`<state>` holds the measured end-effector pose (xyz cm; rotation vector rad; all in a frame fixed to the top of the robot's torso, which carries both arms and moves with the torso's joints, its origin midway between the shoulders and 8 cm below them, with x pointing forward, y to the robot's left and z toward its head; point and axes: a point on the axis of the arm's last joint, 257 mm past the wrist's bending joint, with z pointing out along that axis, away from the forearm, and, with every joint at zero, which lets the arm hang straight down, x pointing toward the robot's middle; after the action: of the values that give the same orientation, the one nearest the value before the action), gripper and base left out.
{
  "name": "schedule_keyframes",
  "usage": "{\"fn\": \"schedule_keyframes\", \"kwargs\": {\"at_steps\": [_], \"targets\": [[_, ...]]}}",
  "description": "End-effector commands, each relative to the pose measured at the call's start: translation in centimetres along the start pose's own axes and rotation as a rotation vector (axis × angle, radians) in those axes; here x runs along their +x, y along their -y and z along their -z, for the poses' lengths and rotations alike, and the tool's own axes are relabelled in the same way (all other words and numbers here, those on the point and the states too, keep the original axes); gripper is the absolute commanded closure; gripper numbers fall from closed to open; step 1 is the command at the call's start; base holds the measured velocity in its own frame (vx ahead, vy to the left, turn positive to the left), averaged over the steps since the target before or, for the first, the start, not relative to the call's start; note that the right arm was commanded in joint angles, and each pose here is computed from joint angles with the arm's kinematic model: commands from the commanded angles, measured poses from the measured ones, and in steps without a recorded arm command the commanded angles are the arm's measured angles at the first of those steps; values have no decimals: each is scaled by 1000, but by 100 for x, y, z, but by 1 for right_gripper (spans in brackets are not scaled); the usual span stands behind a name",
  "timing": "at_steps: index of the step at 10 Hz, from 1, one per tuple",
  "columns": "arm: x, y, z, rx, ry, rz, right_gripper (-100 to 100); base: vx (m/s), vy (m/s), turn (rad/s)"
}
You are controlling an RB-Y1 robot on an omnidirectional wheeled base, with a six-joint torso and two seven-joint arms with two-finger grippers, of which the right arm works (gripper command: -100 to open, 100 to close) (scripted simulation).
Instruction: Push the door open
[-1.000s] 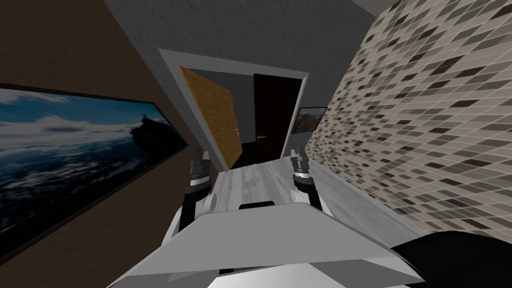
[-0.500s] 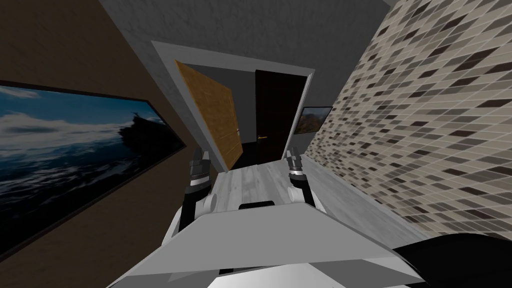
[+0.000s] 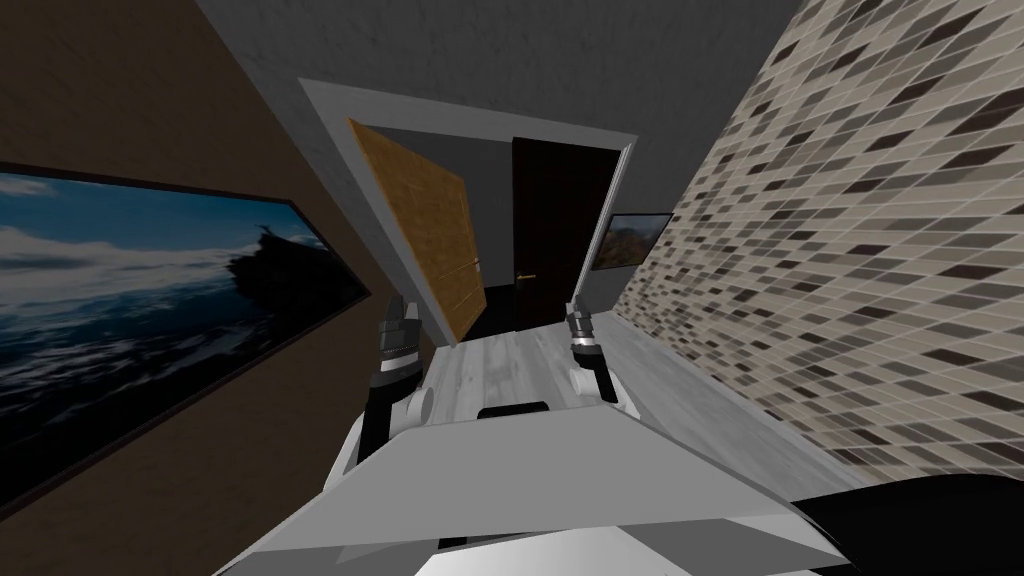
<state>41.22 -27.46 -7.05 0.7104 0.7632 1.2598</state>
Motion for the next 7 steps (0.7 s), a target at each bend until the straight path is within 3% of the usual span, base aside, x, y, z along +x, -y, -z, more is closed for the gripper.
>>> {"fn": "schedule_keyframes", "kwargs": {"at_steps": [1, 3, 4, 6, 7], "targets": [[8, 99, 0, 16, -5, -6, -100, 67, -9, 13], [67, 281, -67, 37, -20, -22, -100, 70, -12, 31], [70, 345, -40, 51, -21, -22, -100, 57, -12, 18], [129, 518, -120, 71, -35, -38, -100, 70, -14, 33], [133, 599, -82, 89, -36, -38, -100, 64, -17, 17]]}}
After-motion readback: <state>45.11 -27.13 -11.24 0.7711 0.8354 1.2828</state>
